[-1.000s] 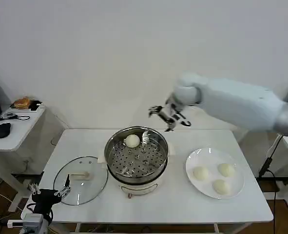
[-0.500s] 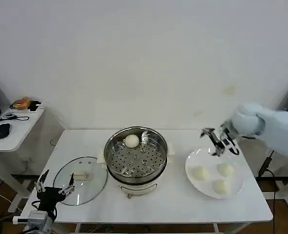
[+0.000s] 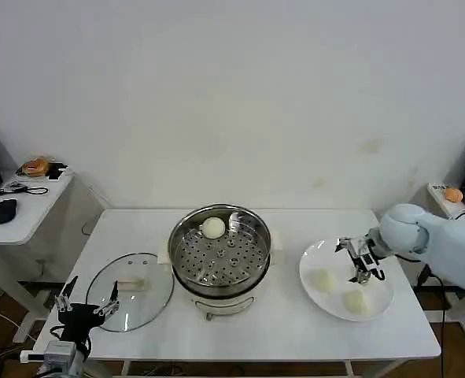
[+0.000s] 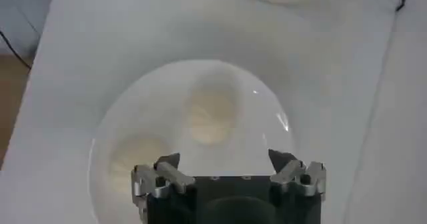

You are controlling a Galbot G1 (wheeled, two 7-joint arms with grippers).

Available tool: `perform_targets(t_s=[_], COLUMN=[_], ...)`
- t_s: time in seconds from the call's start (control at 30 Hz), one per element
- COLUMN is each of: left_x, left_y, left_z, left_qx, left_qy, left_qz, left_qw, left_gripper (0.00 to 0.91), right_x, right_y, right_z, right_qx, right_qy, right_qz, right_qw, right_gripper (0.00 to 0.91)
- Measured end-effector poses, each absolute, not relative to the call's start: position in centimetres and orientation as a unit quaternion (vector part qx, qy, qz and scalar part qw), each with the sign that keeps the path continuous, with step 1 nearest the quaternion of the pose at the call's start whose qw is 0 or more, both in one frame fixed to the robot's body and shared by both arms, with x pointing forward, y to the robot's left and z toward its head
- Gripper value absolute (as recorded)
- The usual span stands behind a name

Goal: Take steamed baozi put them in steamer then cover it.

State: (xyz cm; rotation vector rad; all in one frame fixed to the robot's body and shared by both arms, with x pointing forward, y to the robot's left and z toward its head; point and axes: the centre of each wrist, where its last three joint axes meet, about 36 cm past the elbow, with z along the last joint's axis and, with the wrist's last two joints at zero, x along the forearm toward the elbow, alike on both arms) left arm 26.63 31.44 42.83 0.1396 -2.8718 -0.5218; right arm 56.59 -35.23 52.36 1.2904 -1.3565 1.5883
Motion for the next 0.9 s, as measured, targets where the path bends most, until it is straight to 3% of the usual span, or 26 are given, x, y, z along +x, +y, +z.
perform_targets(t_s=[0.9], left_x=[26.8], left_y=[32.2], left_z=[43.4], left_qx=[0.050], left_qy=[-0.975], left_qz=[-0.189], left_qw=[0.108], left_gripper=[0.907], right_x=[58.7], right_y=[-32.4], right_z=[45.1], right_qx=[0.496], right_qy=[-0.540], right_qz=[0.569], right_qw=[0.372], right_gripper=[0.897])
